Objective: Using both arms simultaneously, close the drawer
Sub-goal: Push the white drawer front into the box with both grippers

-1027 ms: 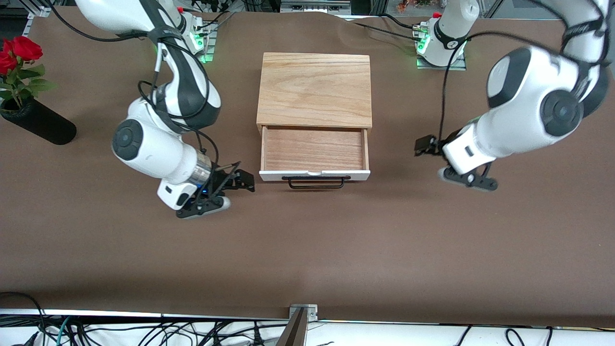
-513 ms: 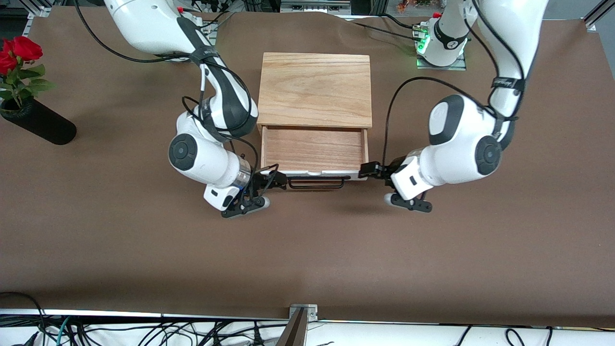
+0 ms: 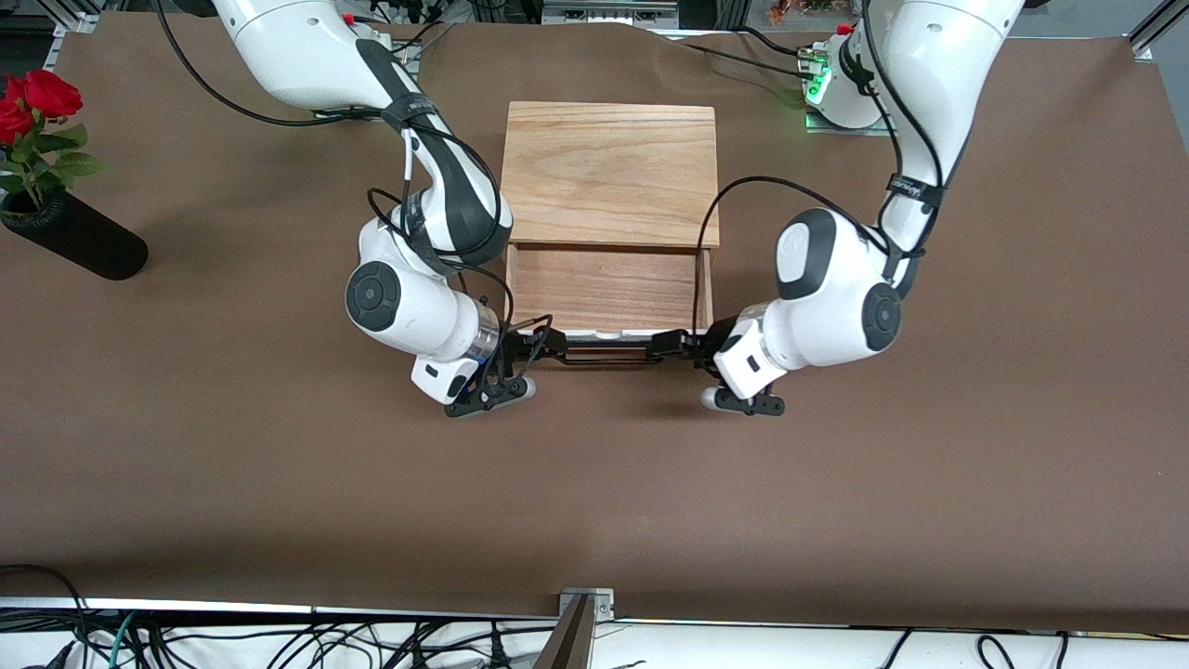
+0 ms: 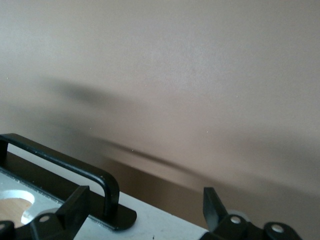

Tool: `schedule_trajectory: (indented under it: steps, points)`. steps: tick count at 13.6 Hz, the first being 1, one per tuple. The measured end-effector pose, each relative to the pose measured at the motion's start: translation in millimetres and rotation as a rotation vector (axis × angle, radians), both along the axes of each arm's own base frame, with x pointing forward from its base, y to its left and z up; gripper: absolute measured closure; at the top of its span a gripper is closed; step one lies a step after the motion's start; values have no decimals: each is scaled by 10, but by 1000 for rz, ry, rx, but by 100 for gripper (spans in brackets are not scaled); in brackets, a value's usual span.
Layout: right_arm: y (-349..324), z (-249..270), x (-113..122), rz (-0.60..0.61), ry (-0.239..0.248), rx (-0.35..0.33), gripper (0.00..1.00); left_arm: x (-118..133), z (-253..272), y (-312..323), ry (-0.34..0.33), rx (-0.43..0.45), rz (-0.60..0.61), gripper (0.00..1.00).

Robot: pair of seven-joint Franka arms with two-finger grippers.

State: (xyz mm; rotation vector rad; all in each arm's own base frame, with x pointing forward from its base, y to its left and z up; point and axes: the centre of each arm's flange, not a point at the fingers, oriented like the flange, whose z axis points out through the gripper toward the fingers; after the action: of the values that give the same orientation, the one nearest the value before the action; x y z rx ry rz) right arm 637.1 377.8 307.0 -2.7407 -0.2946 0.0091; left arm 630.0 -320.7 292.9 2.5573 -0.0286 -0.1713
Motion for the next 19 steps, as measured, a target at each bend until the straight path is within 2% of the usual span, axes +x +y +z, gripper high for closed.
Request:
schedule_trajectory:
  steps: [6,10,13,19]
  points:
    - [110,-60,-98,-8,58,20,0,-52,-169,-48,33,8,-12,0]
    - [230,-101,-227,16,109,13,0,-151,-199,-62,119,0,-57,0]
    - [296,-125,-302,-14,155,0,0,-222,-212,-63,182,-3,-96,0]
    - [416,-182,-479,-1,241,-29,0,-257,-281,-1,311,-23,-172,0]
